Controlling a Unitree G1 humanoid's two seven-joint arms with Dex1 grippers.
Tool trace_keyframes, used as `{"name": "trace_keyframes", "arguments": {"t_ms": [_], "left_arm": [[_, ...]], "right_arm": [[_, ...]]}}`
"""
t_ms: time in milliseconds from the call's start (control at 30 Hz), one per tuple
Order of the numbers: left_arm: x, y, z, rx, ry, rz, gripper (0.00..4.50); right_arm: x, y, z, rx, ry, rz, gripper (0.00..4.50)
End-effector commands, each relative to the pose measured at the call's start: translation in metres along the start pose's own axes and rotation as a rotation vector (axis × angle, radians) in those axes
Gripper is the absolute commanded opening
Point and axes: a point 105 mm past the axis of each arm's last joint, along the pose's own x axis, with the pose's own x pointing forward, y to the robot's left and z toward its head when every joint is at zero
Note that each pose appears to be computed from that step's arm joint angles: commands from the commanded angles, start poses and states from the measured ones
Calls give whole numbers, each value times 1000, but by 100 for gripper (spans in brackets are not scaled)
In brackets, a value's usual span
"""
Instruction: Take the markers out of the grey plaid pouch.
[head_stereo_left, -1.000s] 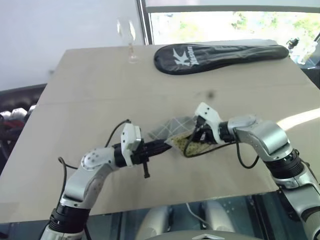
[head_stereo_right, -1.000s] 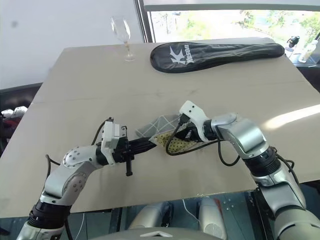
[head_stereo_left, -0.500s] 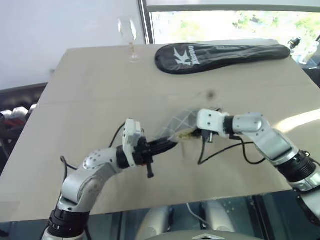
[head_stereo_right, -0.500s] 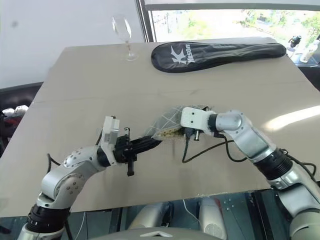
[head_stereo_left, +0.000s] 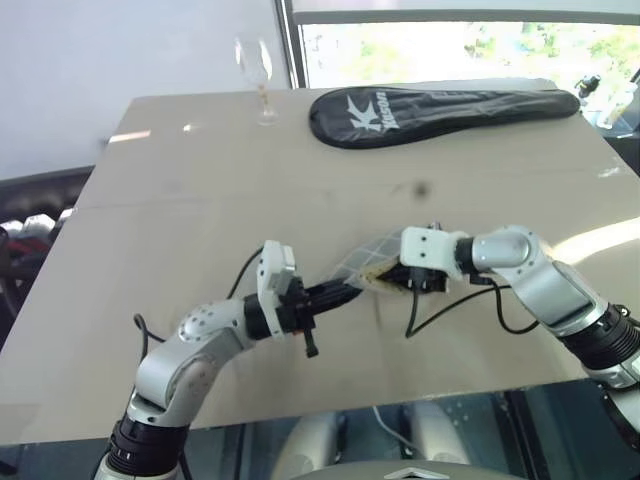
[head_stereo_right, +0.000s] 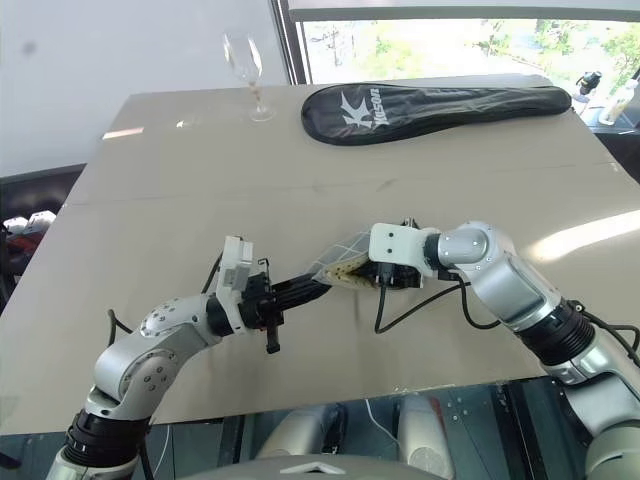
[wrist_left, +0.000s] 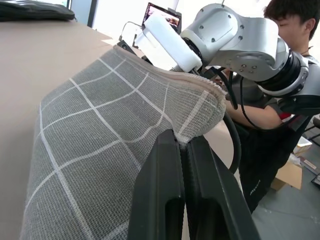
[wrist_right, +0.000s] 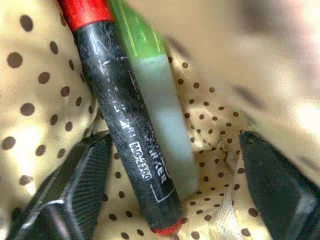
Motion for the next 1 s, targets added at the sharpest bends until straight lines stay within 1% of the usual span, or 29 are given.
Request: {"name": "trace_keyframes", "arguments": {"t_ms": [33, 133, 233, 367, 433, 567, 767, 1000], "left_arm": [[2, -9, 5, 50, -13, -44, 0], [3, -9, 3, 54, -5, -44, 0], [2, -8, 3, 56, -4, -42, 0], [2, -7, 2, 57, 0, -37, 0], [2, -6, 2, 57, 2, -35, 0], [0, -4, -3, 60, 19, -29, 0], [-3, 2, -12, 61, 42, -23, 0], [-1, 9, -10, 78, 53, -26, 0]], "right_arm": [[-10, -9, -7, 29, 38, -40, 407], [-9, -6, -8, 37, 35, -23, 407], [-7, 0, -10, 43, 36, 3, 322], [-6, 3, -8, 43, 26, 26, 119], [-7, 4, -7, 37, 24, 31, 35], [-11, 4, -4, 27, 13, 43, 28], [-17, 0, 11, 9, -39, 48, 28], [-34, -3, 23, -10, -51, 76, 28]]}}
